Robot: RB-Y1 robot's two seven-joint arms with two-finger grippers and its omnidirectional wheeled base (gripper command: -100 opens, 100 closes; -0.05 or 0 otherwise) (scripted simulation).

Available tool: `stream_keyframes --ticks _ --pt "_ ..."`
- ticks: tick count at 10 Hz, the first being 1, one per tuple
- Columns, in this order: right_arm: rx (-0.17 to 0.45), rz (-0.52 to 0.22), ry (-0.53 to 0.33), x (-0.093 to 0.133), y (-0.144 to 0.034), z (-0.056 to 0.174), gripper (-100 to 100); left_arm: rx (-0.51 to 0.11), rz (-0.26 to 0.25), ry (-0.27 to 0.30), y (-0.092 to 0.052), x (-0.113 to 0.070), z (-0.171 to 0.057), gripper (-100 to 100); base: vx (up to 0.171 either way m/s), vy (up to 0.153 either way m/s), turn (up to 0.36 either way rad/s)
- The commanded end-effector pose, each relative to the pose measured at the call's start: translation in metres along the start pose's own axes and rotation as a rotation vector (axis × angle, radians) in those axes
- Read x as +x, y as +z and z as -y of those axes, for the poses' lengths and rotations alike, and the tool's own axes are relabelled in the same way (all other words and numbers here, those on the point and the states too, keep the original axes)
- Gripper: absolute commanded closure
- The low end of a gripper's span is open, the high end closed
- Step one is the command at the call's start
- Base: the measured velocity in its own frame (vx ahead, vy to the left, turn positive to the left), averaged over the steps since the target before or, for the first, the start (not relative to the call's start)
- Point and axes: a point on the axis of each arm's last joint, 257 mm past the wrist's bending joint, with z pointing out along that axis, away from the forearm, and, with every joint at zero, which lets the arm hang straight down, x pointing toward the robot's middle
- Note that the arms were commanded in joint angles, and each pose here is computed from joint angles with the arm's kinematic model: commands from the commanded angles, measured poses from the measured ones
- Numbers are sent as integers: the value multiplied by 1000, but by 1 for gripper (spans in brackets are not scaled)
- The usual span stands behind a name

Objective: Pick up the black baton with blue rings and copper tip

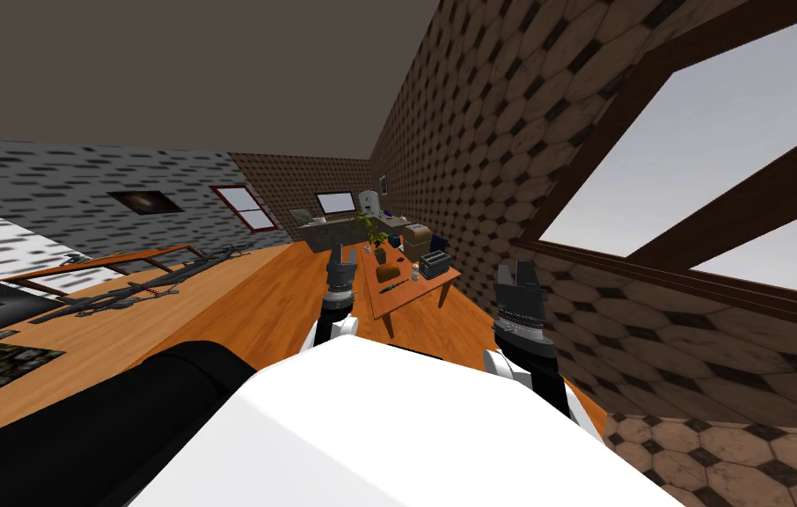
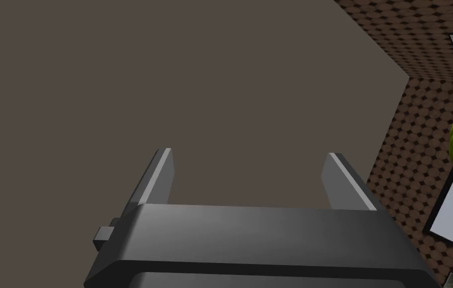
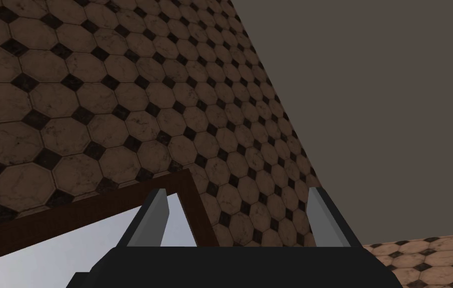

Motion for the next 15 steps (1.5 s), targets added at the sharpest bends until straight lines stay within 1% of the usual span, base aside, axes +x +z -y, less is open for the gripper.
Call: stream_keyframes --ticks 1,2,6,7,10,11,12,13,14,15 --pt "0 0 0 0 0 0 0 -18 -27 -7 -2 5 -10 -100 20 -29 -34" --pt "0 0 0 0 0 0 0 -48 -50 -20 -6 10 -25 -100 65 -98 -55" --pt "0 0 0 0 0 0 0 -146 -78 -70 -17 18 -71 -100 84 -104 -41" --pt "0 0 0 0 0 0 0 -155 -79 -70 -19 18 -74 -100 45 -58 -10" --pt "0 0 0 0 0 0 0 -256 -82 -126 -29 23 -120 -100 59 -80 -50" --pt "0 0 0 0 0 0 0 -270 -83 -126 -33 23 -125 -100 55 -72 -11" --pt "0 0 0 0 0 0 0 -314 -80 -148 -39 24 -144 -100 56 -60 -31" --pt "0 0 0 0 0 0 0 -344 -76 -171 -41 25 -157 -100 66 -76 -66" --pt "0 0 0 0 0 0 0 -363 -76 -170 -46 26 -165 -100 48 -55 -21" --pt "0 0 0 0 0 0 0 -409 -70 -195 -52 26 -184 -100 48 -58 -33"
